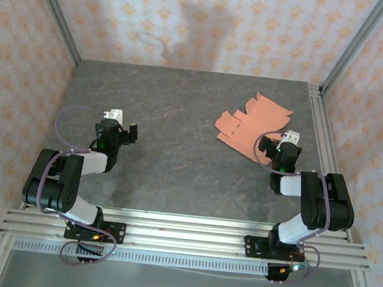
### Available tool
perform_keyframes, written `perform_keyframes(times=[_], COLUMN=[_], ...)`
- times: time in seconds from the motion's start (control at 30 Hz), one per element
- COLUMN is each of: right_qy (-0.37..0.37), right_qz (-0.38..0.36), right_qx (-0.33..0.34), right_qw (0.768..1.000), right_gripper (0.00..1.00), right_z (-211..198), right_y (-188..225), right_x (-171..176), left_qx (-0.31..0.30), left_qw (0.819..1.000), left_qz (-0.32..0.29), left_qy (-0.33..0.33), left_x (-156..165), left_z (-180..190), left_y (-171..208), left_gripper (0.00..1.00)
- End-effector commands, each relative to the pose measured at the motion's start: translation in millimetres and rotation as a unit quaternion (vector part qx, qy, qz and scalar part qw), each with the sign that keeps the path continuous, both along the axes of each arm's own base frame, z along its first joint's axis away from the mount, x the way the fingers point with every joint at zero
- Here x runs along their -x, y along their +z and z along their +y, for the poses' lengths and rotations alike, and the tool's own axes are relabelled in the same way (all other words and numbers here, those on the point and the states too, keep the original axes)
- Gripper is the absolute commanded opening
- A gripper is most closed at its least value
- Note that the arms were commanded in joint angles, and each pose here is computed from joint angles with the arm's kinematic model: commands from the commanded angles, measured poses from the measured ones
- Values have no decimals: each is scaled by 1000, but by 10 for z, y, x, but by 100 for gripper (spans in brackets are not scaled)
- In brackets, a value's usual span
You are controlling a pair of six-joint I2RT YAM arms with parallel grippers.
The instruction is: Fold the paper box
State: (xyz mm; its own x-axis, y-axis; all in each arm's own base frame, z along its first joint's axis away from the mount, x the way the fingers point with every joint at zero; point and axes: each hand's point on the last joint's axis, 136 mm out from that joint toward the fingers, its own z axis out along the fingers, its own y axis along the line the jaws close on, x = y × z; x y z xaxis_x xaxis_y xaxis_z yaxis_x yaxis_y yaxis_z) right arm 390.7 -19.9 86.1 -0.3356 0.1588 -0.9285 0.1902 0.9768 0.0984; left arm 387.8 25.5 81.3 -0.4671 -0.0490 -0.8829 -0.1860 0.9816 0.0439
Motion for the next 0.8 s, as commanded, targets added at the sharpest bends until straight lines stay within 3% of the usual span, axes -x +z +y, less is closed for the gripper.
perform_keyframes(times=[0.0,0.77], right_qy=[4,-13], right_qz=[-7,-8], right_qx=[3,3], right_qw=[1000,1000], right_gripper=[99,99], right_z=[-2,-57], right_y=[52,56], right_x=[-54,-47], left_qx=[-2,-3], left_qw=[1000,1000], left_qz=[-28,-26], left_qy=[1,2], left_x=[-92,-90], left_z=[7,8], left_y=[167,161], left_gripper=[100,100])
